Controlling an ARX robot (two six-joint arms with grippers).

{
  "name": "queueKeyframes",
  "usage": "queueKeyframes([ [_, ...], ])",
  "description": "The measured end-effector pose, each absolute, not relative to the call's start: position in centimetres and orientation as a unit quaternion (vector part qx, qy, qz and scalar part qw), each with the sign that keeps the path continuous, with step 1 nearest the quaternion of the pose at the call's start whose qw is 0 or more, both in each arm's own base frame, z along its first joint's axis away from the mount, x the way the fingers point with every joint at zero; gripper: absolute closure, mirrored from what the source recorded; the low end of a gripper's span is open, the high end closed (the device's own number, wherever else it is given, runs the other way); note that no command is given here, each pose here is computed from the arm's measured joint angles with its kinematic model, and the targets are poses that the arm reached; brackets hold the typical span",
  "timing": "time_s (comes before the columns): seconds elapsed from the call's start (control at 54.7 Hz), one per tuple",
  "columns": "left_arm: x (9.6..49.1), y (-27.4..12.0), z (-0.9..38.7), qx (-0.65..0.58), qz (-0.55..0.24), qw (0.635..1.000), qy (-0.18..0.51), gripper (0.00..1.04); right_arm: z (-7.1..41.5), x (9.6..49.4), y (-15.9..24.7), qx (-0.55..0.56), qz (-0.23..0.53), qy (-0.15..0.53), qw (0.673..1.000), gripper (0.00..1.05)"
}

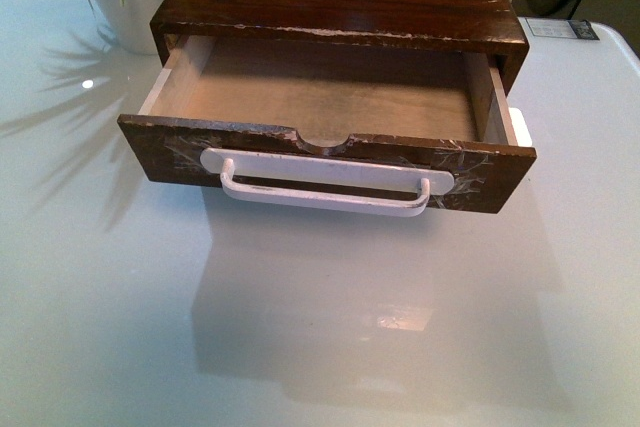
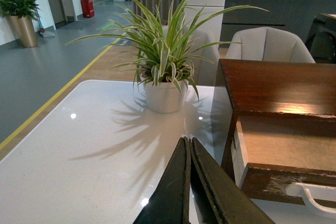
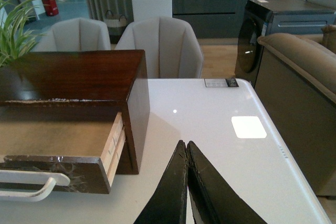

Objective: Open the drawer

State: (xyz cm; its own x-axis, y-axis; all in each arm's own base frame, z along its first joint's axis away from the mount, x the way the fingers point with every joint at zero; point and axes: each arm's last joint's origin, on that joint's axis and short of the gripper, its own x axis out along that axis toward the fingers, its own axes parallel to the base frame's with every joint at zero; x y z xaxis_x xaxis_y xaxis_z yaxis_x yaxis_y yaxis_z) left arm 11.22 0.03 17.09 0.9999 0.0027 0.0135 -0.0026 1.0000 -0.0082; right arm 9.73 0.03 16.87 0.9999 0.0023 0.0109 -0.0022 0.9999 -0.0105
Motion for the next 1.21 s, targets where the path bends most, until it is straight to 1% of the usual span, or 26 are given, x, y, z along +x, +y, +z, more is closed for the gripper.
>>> queueKeyframes([
  [0.201,10.8,0.0,17.0,-0.004,0.001,1.0,-0.007,1.03,16.9,9.7,0.0,-0.005,0.001,-0.006,1.0,1.03],
  [0.274,10.1,0.0,16.6,-0.004,0.001,1.0,0.01,1.03,16.9,9.7,0.0,-0.005,0.001,-0.006,1.0,1.03],
  [0.366,9.8,0.0,16.8,-0.004,0.001,1.0,-0.003,1.03,16.9,9.7,0.0,-0.005,0.001,-0.005,1.0,1.03],
  [0.768,9.7,0.0,16.8,-0.004,0.001,1.0,-0.004,1.03,16.9,9.7,0.0,-0.005,0.001,-0.005,1.0,1.02],
  [0.786,9.7,0.0,16.8,-0.004,0.001,1.0,-0.004,1.01,16.9,9.7,0.0,-0.005,0.001,-0.005,1.0,1.01],
  [0.878,9.7,0.0,16.8,-0.004,0.001,1.0,-0.004,0.84,16.9,9.7,0.0,-0.005,0.001,-0.005,1.0,0.82],
  [0.896,9.7,0.0,16.8,-0.004,0.001,1.0,-0.004,0.8,16.9,9.7,0.0,-0.005,0.001,-0.005,1.0,0.8],
  [0.914,9.7,0.0,16.8,-0.004,0.001,1.0,-0.004,0.78,16.9,9.7,0.0,-0.005,0.001,-0.005,1.0,0.77],
  [0.951,9.7,0.0,16.8,-0.004,0.001,1.0,-0.004,0.71,16.9,9.7,0.0,-0.005,0.001,-0.005,1.0,0.7],
  [1.024,9.7,0.0,16.8,-0.004,0.001,1.0,-0.004,0.59,16.9,9.7,0.0,-0.005,0.001,-0.005,1.0,0.59],
  [1.042,9.7,0.0,16.8,-0.004,0.001,1.0,-0.004,0.57,16.9,9.7,0.0,-0.005,0.001,-0.005,1.0,0.56],
  [1.079,9.7,0.0,16.8,-0.004,0.001,1.0,-0.004,0.5,16.9,9.7,0.0,-0.005,0.001,-0.005,1.0,0.49],
  [1.097,9.7,0.0,16.8,-0.004,0.001,1.0,-0.004,0.47,16.9,9.7,0.0,-0.005,0.001,-0.005,1.0,0.47],
  [1.115,9.7,0.0,16.8,-0.004,0.001,1.0,-0.004,0.45,16.9,9.7,0.0,-0.005,0.001,-0.005,1.0,0.44],
  [1.152,9.7,0.0,16.8,-0.004,0.001,1.0,-0.004,0.38,16.9,9.7,0.0,-0.005,0.001,-0.005,1.0,0.37],
  [1.17,9.7,0.0,16.8,-0.004,0.001,1.0,-0.004,0.34,16.9,9.7,0.0,-0.005,0.001,-0.005,1.0,0.35],
  [1.207,9.7,0.0,16.8,-0.004,0.001,1.0,-0.004,0.29,16.9,9.7,0.0,-0.005,0.001,-0.005,1.0,0.28],
])
